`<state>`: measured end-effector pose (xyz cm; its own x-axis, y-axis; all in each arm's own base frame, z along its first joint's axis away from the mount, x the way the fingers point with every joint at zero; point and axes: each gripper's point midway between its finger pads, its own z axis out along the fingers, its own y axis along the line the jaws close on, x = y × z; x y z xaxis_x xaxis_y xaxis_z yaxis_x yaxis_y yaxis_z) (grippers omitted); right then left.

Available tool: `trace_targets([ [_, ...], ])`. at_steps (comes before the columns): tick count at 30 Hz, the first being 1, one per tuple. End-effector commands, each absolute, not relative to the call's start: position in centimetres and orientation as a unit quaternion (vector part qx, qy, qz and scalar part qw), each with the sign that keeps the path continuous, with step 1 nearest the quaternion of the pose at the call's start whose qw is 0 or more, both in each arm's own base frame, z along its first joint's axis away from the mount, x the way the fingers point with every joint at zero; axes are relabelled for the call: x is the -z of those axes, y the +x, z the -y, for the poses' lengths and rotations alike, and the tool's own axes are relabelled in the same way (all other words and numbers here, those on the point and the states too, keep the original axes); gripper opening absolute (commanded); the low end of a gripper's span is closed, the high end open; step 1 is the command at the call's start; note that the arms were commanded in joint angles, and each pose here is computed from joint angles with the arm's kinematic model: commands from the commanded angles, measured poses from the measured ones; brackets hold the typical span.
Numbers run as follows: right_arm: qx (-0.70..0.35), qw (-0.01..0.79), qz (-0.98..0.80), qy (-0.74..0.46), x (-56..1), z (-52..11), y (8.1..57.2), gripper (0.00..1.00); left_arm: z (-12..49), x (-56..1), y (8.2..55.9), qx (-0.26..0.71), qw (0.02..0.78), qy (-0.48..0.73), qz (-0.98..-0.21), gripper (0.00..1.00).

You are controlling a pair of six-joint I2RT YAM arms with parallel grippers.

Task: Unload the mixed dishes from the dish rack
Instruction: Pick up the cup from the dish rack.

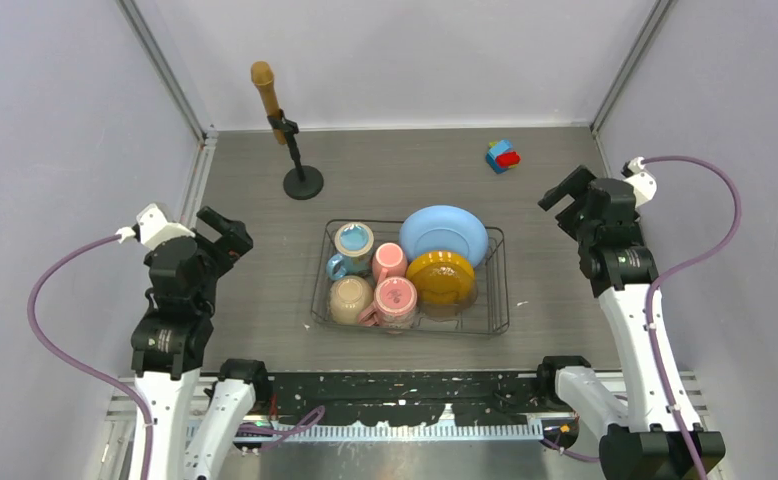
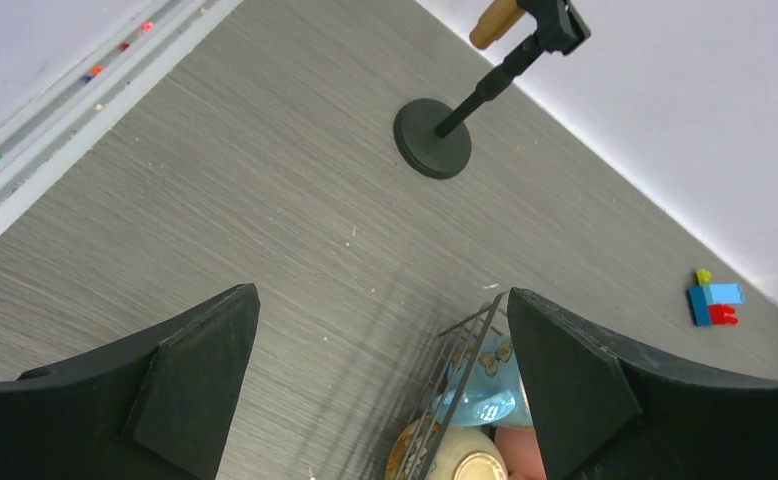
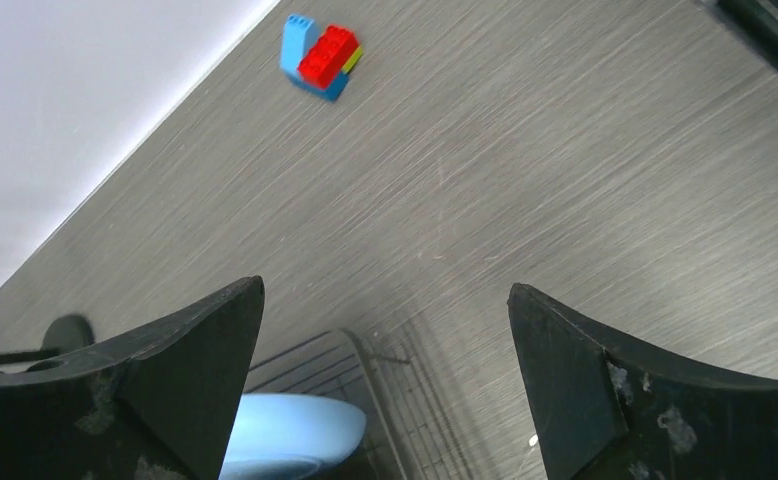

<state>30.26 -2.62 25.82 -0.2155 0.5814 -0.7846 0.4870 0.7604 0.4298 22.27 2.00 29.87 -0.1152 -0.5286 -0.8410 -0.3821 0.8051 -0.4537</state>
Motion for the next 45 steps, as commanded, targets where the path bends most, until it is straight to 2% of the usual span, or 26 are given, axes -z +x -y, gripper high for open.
trace_targets([
  [1,-0.129,0.551,-0.776,0.278,-27.7,-0.5,30.9,1.00,-1.1,-28.5,22.9,0.075,0.570,-0.297,-0.762,0.99],
  [4,-0.241,0.559,-0.778,0.155,-29.1,-5.6,31.1,1.00,-0.6,-27.7,23.5,0.084,0.563,-0.288,-0.770,0.99],
  [9,-0.389,0.444,-0.806,0.034,-29.6,-13.6,29.4,1.00,0.3,-26.3,24.5,0.096,0.546,-0.275,-0.786,0.99],
  [11,-0.376,0.424,-0.823,-0.031,-28.2,-17.0,28.6,1.00,0.5,-25.8,24.7,0.098,0.540,-0.274,-0.790,0.99],
  [14,-0.339,0.388,-0.831,-0.208,-24.9,-23.7,24.5,1.00,1.0,-25.0,25.0,0.108,0.534,-0.270,-0.794,0.99],
  [17,-0.338,0.356,-0.804,-0.335,-23.2,-26.1,21.6,1.00,1.3,-24.4,25.1,0.112,0.528,-0.266,-0.799,0.99],
  [23,-0.382,0.312,-0.715,-0.495,-21.3,-28.8,17.8,1.00,2.2,-23.9,25.5,0.130,0.519,-0.248,-0.808,0.99],
  [29,-0.360,0.323,-0.684,-0.546,-19.7,-30.2,17.6,1.00,2.1,-23.3,25.4,0.123,0.512,-0.247,-0.813,0.99],
  [38,-0.297,0.366,-0.695,-0.542,-18.2,-31.0,19.4,1.00,1.9,-23.0,25.5,0.116,0.507,-0.248,-0.817,0.99],
  [45,-0.270,0.348,-0.708,-0.552,-16.5,-31.6,19.3,1.00,2.0,-22.6,25.6,0.113,0.499,-0.249,-0.822,0.99],
])
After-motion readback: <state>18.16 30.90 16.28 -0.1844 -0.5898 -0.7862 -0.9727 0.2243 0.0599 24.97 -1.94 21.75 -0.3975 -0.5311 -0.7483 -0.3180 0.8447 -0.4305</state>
